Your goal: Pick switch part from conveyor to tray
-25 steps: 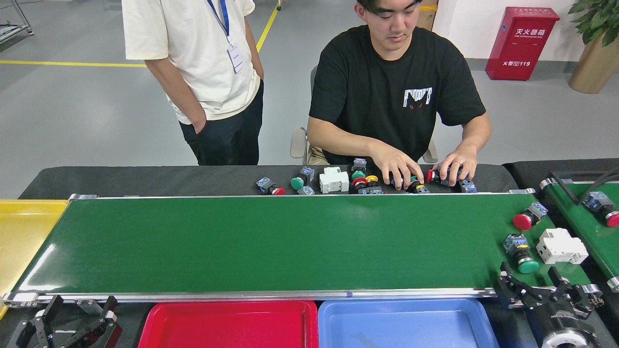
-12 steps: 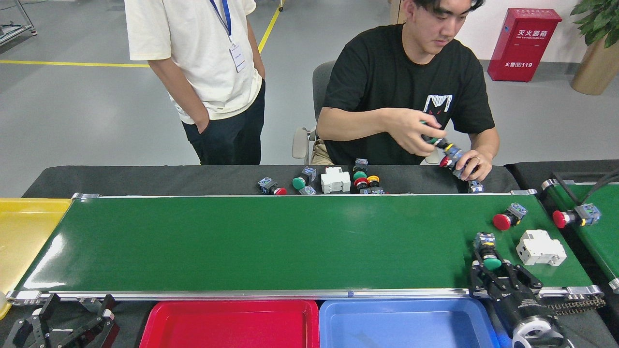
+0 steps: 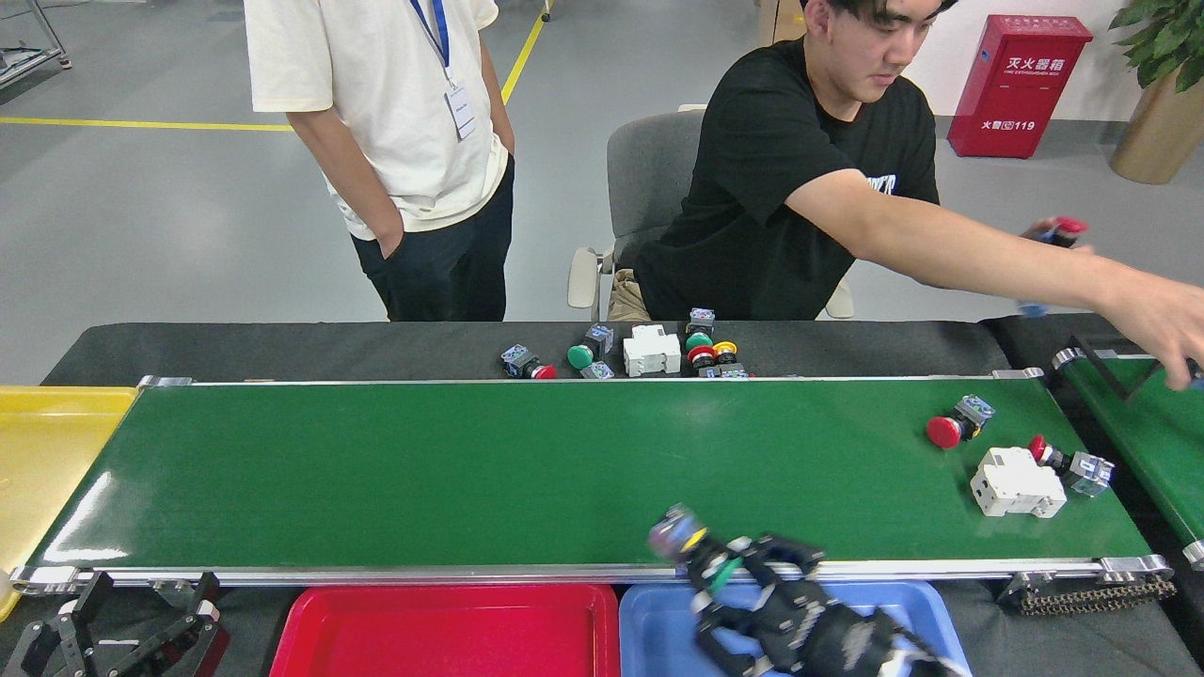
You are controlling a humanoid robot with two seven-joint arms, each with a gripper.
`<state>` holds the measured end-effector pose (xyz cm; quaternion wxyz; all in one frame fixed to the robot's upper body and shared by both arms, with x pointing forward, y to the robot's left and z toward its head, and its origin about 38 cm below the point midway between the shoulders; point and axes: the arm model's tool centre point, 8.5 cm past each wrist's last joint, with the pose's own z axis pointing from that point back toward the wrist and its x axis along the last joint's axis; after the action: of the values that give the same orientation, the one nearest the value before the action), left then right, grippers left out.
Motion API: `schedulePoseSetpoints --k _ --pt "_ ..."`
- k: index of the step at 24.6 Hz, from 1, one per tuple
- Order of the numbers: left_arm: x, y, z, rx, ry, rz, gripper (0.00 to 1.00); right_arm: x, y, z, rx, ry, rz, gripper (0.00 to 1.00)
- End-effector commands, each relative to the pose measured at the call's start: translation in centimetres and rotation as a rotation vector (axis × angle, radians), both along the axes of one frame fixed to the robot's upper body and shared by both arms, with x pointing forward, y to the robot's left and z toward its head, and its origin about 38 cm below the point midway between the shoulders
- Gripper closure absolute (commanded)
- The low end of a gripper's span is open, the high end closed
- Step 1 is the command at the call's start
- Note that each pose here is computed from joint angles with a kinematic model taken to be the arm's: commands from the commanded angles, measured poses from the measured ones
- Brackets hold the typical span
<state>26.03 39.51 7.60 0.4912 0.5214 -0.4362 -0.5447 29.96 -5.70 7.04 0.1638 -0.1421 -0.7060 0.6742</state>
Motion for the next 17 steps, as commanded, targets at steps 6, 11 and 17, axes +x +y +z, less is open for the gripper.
schedulePoseSetpoints --k 6,11,17 --pt "0.0 0.3 0.4 0.007 -0.013 0.007 0.00 2.1 -3.1 1.0 0.060 0.016 -0.131 0.06" --pt "-0.1 0.4 0.3 0.008 -0.008 0.011 0.00 2.8 -16.3 -1.6 0.039 0.085 -0.950 0.09" --pt "-0.2 0.4 0.2 0.008 -0.004 0.013 0.00 -0.2 -22.7 -4.1 0.018 0.113 -1.320 0.02"
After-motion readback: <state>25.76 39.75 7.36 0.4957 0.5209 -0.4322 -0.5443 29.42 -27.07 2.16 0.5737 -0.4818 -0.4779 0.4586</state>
